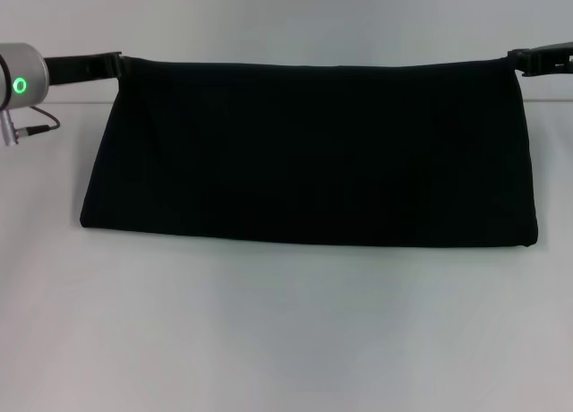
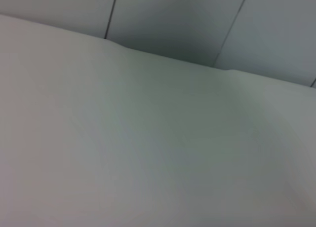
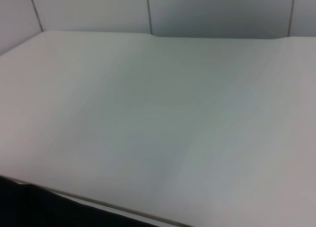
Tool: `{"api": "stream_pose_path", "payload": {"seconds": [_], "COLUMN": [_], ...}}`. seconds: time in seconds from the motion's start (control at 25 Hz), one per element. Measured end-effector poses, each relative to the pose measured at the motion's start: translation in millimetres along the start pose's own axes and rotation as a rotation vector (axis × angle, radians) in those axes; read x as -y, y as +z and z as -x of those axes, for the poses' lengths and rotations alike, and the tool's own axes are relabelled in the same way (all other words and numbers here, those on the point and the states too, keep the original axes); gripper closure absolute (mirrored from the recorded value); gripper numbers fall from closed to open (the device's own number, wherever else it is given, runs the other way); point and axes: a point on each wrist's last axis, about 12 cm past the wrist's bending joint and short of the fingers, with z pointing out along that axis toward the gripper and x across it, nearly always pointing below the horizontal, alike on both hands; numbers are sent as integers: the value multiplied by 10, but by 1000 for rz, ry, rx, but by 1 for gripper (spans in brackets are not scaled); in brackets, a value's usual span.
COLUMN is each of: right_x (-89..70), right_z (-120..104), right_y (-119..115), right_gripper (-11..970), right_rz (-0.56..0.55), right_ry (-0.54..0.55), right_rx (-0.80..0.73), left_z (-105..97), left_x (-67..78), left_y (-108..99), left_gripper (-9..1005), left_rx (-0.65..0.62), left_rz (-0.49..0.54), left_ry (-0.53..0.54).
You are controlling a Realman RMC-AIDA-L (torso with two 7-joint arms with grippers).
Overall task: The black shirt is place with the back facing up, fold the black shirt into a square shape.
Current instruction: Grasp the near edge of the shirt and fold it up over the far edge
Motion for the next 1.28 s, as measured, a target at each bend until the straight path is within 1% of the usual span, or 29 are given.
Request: {"api": "stream_pose_path", "payload": {"seconds": [0.28,0.6,1.12,1.28], "right_x": [-26,-103,-182,-186], "right_z": [-123,-236,-207,-205], "right_y": [100,202,246,249], "right_gripper": [832,822,808,803], "right_rz": [-45,-75,-59,-59], "right_ry": [21,45,37,37], "right_rx": [-14,-14,-16,-17], "left_z": [-154,-287,-267,-245], "left_x": [5,74,129,137], "left_y": [90,204,244,252], "left_gripper": [993,992,992,953], "left_rx": [-5,30,40,47], "left_rz": [44,83,80,86], "left_ry": [-13,-15,-2,2]}}
